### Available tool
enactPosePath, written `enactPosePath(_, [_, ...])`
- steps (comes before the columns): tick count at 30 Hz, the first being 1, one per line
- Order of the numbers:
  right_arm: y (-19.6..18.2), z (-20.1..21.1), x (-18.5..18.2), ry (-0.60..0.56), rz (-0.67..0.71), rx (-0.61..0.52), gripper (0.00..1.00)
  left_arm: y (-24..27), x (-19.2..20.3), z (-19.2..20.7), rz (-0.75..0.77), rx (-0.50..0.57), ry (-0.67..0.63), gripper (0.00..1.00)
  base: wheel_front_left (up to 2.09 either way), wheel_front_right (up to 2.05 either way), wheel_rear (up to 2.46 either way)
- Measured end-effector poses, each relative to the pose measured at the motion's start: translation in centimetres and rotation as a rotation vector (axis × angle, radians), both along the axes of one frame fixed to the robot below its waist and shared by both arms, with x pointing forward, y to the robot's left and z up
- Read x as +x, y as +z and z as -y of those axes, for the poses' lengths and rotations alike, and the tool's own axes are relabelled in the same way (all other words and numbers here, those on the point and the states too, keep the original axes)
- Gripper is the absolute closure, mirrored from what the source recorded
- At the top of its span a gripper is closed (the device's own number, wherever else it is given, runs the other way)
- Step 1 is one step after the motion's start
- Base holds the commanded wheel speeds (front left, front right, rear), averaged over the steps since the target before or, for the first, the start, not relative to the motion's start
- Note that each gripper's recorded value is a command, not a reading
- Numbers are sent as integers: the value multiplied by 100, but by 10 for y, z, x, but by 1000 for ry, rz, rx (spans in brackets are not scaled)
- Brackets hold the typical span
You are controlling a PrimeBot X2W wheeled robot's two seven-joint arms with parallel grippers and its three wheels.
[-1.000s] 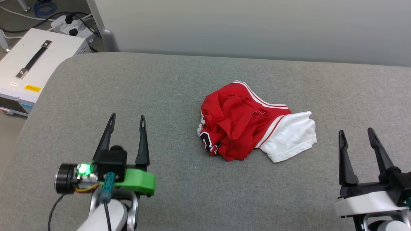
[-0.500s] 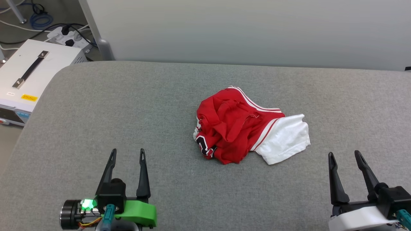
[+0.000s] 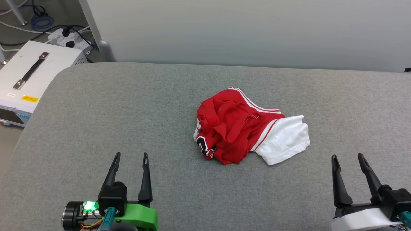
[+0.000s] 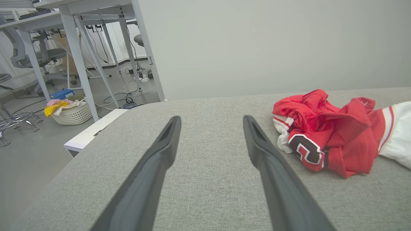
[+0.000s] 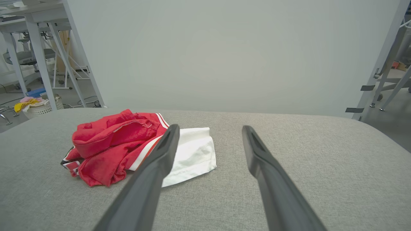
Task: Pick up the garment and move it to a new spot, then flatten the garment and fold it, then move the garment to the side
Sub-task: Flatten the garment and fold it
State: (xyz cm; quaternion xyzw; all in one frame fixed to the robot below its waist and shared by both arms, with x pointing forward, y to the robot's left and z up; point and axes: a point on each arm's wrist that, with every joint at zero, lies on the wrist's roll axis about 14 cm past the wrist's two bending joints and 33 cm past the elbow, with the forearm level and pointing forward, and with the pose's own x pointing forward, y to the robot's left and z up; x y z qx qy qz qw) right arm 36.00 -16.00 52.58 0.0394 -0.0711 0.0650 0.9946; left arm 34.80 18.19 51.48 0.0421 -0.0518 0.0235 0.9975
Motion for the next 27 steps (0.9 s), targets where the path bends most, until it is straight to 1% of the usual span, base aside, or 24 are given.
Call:
enactPosePath(4, [8, 4, 4, -12, 25, -13, 0, -1, 1, -2, -2, 1, 5, 0, 0, 0, 0])
enactPosePath(6, [19, 5, 11, -14, 62, -28, 0, -2, 2, -1, -6, -1, 3, 0, 0, 0, 0])
enactPosePath(8, [36, 8, 21, -14, 118, -44, 0, -3, 4, 0, -10, -5, 0, 0, 0, 0, 0])
enactPosePath(13, [100, 15, 52, 16, 317, -142, 0, -3, 12, 1, -9, -3, -2, 0, 0, 0, 0])
enactPosePath(17, [124, 6, 76, 98, 382, -218, 0, -2, 21, 2, -5, -3, -4, 0, 0, 0, 0])
enactPosePath(20, [111, -5, 96, 190, 335, -284, 0, -3, 27, 2, -8, -6, -3, 0, 0, 0, 0])
enactPosePath(22, [94, -13, 109, 253, 248, -326, 0, -5, 30, 2, -11, -9, 0, 0, 0, 0, 0])
enactPosePath(24, [80, -20, 120, 309, 143, -359, 0, -6, 32, 1, -15, -6, 6, 0, 0, 0, 0])
enactPosePath(27, [48, -30, 128, 402, -66, -403, 0, -9, 34, -1, -22, -6, 13, 0, 0, 0, 0])
